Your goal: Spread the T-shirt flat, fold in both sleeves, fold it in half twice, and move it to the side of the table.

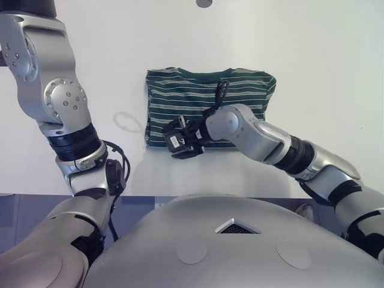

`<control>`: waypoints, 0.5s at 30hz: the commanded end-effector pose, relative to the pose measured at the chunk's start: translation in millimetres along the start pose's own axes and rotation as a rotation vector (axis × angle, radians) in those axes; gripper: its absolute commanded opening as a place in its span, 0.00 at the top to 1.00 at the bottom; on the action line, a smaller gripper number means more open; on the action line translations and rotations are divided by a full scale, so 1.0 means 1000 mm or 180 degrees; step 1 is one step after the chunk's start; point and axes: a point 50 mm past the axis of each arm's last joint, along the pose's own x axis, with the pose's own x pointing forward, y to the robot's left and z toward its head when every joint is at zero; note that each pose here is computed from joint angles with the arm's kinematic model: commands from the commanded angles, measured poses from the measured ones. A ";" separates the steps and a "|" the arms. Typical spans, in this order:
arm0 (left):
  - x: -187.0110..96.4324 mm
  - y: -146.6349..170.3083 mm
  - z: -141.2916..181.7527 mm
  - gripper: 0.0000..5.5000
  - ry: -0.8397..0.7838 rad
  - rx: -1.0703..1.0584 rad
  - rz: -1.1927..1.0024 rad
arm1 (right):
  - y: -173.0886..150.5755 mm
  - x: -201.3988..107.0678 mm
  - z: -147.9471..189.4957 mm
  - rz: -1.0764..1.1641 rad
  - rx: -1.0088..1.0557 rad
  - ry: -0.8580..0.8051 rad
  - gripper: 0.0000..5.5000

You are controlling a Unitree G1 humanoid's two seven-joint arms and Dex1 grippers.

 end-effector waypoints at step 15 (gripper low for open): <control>0.001 -0.015 0.001 0.62 0.0006 -0.0030 -0.0248 | -0.033 -0.065 -0.005 -0.1378 0.1261 -0.1349 0.31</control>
